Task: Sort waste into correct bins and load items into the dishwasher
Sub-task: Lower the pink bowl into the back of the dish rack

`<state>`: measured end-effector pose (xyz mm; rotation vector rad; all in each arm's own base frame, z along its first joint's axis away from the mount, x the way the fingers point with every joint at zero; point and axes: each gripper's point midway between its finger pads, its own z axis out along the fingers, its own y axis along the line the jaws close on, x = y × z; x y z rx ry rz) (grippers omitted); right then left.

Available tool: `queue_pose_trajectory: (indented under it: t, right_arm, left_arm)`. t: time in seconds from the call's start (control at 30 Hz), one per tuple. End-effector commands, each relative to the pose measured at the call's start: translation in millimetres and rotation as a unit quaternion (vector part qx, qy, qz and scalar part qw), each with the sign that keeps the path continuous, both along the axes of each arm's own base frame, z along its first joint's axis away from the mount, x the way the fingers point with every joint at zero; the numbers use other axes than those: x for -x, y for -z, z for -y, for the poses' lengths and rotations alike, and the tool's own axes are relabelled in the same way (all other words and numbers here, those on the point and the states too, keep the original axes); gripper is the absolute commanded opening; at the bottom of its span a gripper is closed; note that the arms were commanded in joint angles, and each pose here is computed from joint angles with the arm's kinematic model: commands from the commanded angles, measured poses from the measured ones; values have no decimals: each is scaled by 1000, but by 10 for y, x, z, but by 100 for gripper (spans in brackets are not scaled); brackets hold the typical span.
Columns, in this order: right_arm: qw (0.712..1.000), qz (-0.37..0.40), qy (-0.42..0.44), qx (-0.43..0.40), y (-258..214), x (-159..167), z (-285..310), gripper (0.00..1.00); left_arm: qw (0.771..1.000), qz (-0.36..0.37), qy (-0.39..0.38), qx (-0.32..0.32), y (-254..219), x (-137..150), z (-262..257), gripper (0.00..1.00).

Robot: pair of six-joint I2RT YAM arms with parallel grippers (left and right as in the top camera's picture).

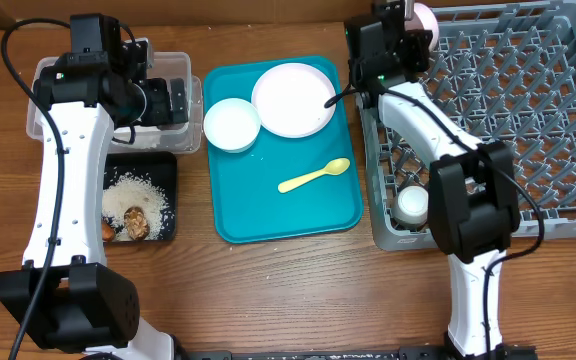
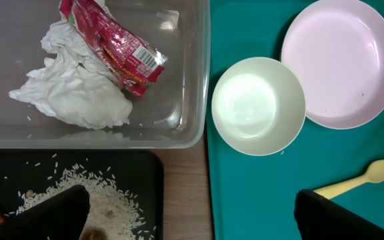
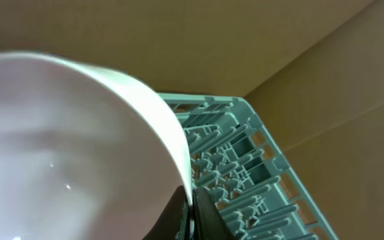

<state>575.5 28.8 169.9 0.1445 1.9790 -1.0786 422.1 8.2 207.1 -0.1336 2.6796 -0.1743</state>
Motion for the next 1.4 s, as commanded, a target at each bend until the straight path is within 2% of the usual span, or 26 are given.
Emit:
queue_pose_trajectory:
  t: [0.0,0.37,0.4,0.43,0.47,0.63,0.77,0.83,0.93,1.07,1.37]
  right_arm:
    - [1000,2,20,11,21,10,84,4]
    - [999,-3,34,37,-12,112,-10,5]
    - [998,1,43,47,-47,155,-45,10]
    - [997,3,48,56,-79,194,-100,23]
    - [997,6,50,62,-102,220,-151,25]
    - [997,-3,17,69,-97,264,-487,28]
    - [997,-23,-3,73,-37,289,-602,41]
    - [996,-36,-6,80,-11,317,-624,43]
    - [995,-51,-14,85,-18,357,-651,43]
    - [996,-51,-32,64,-80,378,-713,43]
    - [992,-41,-92,-76,-336,506,-823,43]
  left_arm:
    - [1000,18,-4,-3,-132,-28,-8,100]
    - [1000,18,-4,-3,-132,-28,-8,100]
    - [1000,18,-4,-3,-132,-28,-8,100]
    - [1000,18,-4,-3,-132,-28,-8,100]
    - [1000,18,-4,-3,-132,-28,-8,100]
    - [1000,18,-4,-3,-132,-28,-8,100]
    - [1000,18,-4,-3,-132,-28,-8,100]
    - [1000,18,-4,-3,-132,-28,-8,100]
    - [1000,18,-4,-3,-132,-28,-8,100]
    - [1000,18,-4,-3,-132,-28,-8,100]
    - [1000,18,-4,-3,-132,-28,-8,100]
